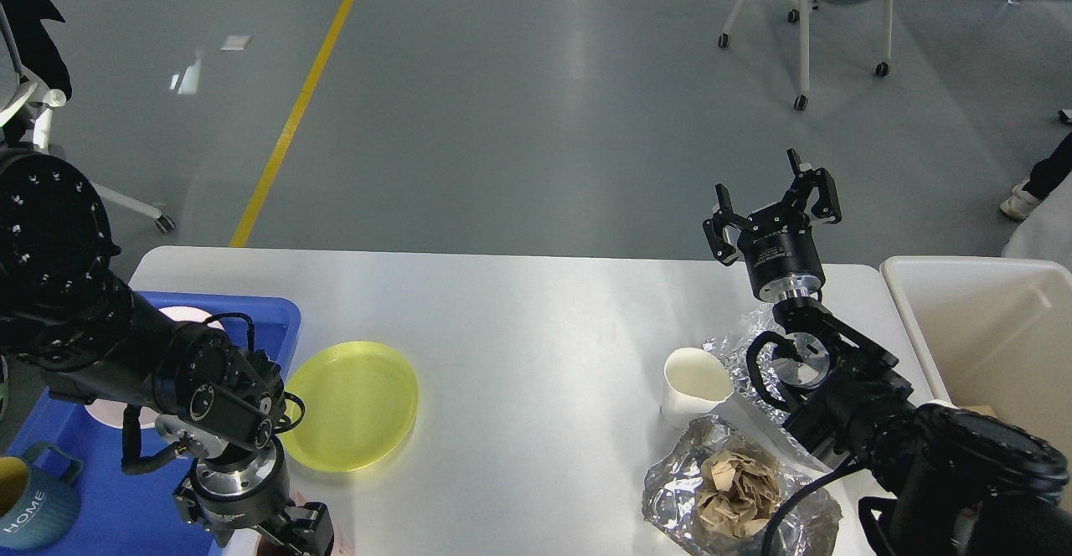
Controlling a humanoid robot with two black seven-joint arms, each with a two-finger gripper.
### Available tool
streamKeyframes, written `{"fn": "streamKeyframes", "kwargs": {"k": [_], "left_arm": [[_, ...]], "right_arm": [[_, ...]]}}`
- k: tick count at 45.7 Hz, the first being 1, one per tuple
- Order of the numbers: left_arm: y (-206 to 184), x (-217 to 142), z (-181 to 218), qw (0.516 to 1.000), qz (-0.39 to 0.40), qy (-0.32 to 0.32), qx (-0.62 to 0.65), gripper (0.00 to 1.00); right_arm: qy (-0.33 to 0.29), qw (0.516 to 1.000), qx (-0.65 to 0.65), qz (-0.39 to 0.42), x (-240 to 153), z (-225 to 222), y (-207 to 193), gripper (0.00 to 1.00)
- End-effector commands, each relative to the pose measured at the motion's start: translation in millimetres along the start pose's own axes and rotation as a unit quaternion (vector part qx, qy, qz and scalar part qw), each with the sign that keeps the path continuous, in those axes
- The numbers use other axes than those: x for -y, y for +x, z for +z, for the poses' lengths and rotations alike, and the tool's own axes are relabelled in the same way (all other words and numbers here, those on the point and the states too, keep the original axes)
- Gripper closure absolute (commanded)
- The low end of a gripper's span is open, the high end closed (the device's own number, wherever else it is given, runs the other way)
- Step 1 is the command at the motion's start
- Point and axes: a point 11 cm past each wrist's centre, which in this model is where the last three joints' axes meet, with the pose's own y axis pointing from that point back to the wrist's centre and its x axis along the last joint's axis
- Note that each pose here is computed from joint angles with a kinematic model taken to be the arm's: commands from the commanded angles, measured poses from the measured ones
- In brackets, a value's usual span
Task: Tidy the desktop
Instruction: 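Lower the left gripper onto the pink cup and grasp it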
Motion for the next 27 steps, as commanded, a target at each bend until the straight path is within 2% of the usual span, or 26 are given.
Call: {"fn": "streamKeyframes", "kwargs": {"k": [1, 20, 27], "left_arm": [[-2.6, 5.4, 0.0, 1.0, 0.0, 0.0, -0.001, 0.08], [-2.3, 13.0, 0.8, 1.0, 0.016, 0.013, 0.014, 0.14], [-3.3, 14.1, 0.2, 1.0, 0.014, 0.014, 0.014, 0.19]], "right_arm": [[0.0, 1.0, 0.0, 0.0, 0.0, 0.0, 0.0, 0.0], [0.0, 1.0, 0.0, 0.001, 0.0, 0.0, 0.2, 0.0], [0.0, 1.0, 0.0, 0.001, -0.6, 0.3, 0.6, 0.0]]}}
